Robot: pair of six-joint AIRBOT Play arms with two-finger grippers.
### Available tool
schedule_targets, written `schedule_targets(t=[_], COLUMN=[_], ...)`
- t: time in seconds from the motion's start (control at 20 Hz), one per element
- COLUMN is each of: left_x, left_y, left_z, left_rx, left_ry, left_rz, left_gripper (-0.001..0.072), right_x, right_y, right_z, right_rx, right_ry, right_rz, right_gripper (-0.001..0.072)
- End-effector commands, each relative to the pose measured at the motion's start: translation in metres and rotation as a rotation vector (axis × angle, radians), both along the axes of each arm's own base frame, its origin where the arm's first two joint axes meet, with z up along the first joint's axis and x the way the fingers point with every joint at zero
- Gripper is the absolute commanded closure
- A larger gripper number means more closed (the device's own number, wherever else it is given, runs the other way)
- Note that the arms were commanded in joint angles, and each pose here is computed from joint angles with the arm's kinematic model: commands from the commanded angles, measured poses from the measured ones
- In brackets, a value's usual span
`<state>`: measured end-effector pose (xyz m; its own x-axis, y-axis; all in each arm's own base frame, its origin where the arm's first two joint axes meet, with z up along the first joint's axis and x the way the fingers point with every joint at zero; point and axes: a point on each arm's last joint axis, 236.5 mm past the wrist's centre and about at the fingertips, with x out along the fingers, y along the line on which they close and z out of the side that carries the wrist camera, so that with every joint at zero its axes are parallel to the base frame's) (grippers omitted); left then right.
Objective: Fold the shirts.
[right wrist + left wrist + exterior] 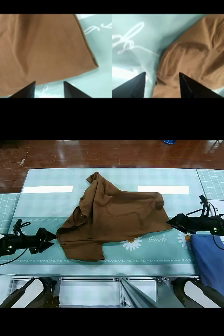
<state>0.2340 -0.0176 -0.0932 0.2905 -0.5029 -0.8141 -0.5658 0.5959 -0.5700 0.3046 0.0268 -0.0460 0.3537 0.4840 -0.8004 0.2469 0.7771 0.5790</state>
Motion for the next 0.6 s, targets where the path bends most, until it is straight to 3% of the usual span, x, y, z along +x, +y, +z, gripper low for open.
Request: schedule_targets(t=[0.0,0.2,0.25,0.35,0.55], left_x=[0.004,0.000,-0.001,0.000,0.002], left_y=[-0.014,-0.040,-0.045,-0.045,-0.048], left_z=[-0.006,-0.017,-0.018,-0.017,-0.008], left_rx=[0.001,-0.019,-0.025,-0.026,-0.038], left_ry=[-0.006,0.029,0.033,0.030,0.012], left_rz=[-0.041,-0.131,-0.144,-0.148,-0.187], left_gripper=[0.0198,0.0200,0.0237,0.0696,0.0690], right_x=[0.003,0.006,0.005,0.006,-0.028], right_y=[0.002,0.005,0.005,-0.012,-0.090], right_z=[0.003,0.006,0.006,0.006,-0.018], right_rx=[0.018,0.039,0.038,0.034,-0.059], right_ry=[-0.009,-0.021,-0.022,-0.020,0.117], right_rz=[-0.012,-0.021,-0.013,-0.066,-0.281], right_gripper=[0.0305,0.0305,0.0305,0.0305,0.0305])
